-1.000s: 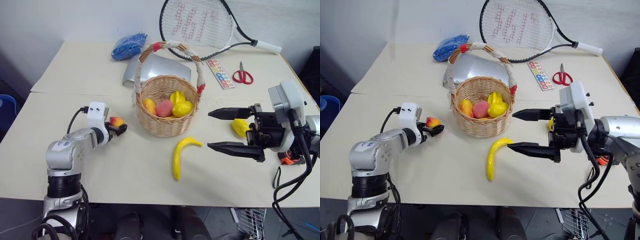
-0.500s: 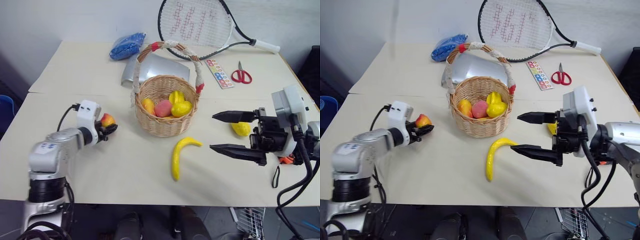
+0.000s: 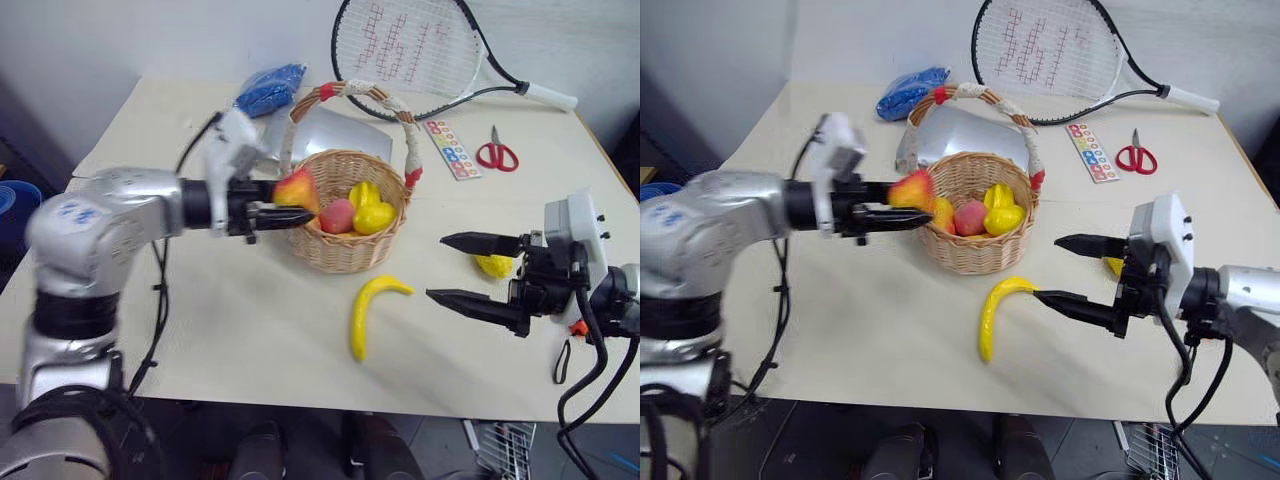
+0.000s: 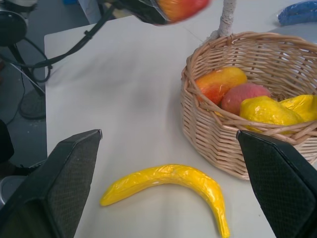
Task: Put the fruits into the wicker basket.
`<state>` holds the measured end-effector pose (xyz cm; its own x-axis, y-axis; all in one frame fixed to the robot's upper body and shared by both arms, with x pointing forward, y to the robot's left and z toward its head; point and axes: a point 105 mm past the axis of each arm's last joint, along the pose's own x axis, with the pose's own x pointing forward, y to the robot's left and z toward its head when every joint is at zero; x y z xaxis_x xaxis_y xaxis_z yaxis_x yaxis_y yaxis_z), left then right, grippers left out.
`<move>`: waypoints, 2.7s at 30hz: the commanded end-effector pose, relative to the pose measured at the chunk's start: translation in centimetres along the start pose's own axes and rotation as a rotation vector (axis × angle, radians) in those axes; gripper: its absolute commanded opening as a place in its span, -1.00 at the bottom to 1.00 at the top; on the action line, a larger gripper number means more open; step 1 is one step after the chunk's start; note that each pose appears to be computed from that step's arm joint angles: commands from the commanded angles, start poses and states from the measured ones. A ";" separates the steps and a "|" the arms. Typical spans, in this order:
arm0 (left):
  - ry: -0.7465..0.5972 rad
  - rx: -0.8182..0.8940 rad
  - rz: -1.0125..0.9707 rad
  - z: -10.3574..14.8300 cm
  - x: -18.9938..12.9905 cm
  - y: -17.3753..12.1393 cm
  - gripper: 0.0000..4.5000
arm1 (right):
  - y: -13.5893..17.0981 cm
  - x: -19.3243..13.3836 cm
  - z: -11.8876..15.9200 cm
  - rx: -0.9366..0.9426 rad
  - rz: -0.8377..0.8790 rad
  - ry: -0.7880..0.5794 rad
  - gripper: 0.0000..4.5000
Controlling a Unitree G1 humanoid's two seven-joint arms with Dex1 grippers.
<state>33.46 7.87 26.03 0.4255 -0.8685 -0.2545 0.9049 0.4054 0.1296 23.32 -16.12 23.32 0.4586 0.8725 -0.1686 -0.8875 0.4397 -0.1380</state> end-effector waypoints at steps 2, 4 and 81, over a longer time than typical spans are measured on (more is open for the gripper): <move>0.035 0.096 0.035 0.1 2.9 2.1 -0.07 | 0.4 -0.3 1.1 -0.046 -0.033 -0.033 1.00; 0.054 0.105 0.034 -0.4 4.2 2.8 -0.07 | 0.4 -0.5 0.9 -0.048 -0.056 -0.028 1.00; -0.108 0.198 -0.301 0.9 -9.6 -3.3 1.00 | -7.8 11.9 4.4 0.042 -0.405 -0.138 -0.99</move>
<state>27.06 14.53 27.81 0.1151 -0.9678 -0.2237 0.9780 0.0709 0.1962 34.28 -8.61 26.51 0.7028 0.7109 0.0257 -0.7035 0.7000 -0.1234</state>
